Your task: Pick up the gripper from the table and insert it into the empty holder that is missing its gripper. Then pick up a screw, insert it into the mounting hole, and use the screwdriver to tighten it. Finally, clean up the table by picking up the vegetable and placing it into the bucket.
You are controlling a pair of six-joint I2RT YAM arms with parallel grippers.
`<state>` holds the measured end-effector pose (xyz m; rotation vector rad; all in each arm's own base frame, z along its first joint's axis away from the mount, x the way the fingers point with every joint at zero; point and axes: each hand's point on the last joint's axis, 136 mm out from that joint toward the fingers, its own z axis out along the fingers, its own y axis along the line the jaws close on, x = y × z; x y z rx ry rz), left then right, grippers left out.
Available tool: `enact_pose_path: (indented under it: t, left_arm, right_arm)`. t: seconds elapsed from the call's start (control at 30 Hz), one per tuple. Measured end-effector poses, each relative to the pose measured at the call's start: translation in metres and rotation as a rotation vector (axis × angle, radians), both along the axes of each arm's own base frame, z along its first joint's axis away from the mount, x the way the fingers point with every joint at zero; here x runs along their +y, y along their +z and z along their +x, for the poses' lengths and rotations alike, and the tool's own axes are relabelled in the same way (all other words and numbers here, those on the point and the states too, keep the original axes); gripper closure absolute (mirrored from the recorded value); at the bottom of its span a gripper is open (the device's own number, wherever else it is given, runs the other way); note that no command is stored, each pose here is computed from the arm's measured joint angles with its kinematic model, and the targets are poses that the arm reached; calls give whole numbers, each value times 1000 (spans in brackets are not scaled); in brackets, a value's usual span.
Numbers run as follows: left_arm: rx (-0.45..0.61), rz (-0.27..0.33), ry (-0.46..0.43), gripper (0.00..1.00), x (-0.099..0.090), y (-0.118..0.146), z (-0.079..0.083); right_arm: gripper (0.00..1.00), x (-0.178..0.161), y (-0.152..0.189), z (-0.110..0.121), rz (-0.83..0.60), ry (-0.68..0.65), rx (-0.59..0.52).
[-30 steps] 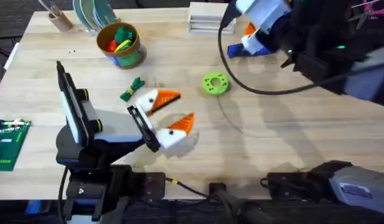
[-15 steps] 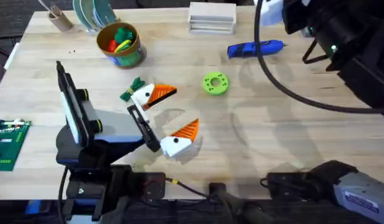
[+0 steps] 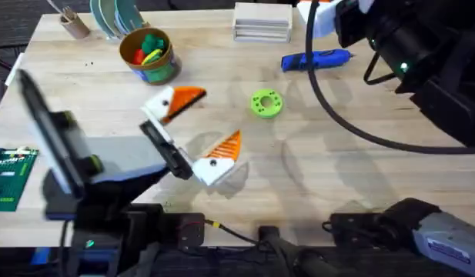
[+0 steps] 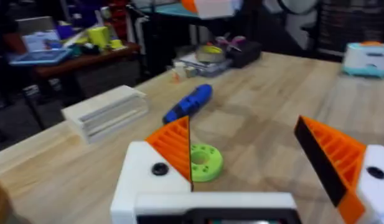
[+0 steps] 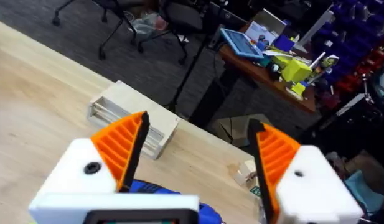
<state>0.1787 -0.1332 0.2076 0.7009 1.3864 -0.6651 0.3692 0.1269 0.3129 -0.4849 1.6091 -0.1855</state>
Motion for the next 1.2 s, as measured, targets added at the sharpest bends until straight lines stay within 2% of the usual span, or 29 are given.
enact_pose_path:
  t: [0.13,0.33,0.43,0.53,0.67,0.73,1.0,1.2]
  left_arm:
    - [34,-11,134,7,16,30,3]
    - [161,-2,374,7,49,62,-3]
    - [230,53,481,8,66,73,-3]
    - [288,151,553,10,79,78,2]
    - [378,329,601,10,93,70,17]
    - [420,393,608,9,98,62,29]
    - [647,567,612,8,112,6,61]
    - [781,680,664,9,130,-28,71]
  right_arm:
    - [11,0,0,0,0,1,0]
    - [10,0,0,0,4,1,1]
    - [10,0,0,0,22,-1,4]
    - [10,0,0,0,38,-3,7]
    - [10,0,0,0,45,-4,9]
    - [10,0,-1,0,45,-4,14]
    - [10,-2,-27,-4,-3,-7,112]
    - [10,-3,-36,-6,-20,-8,147]
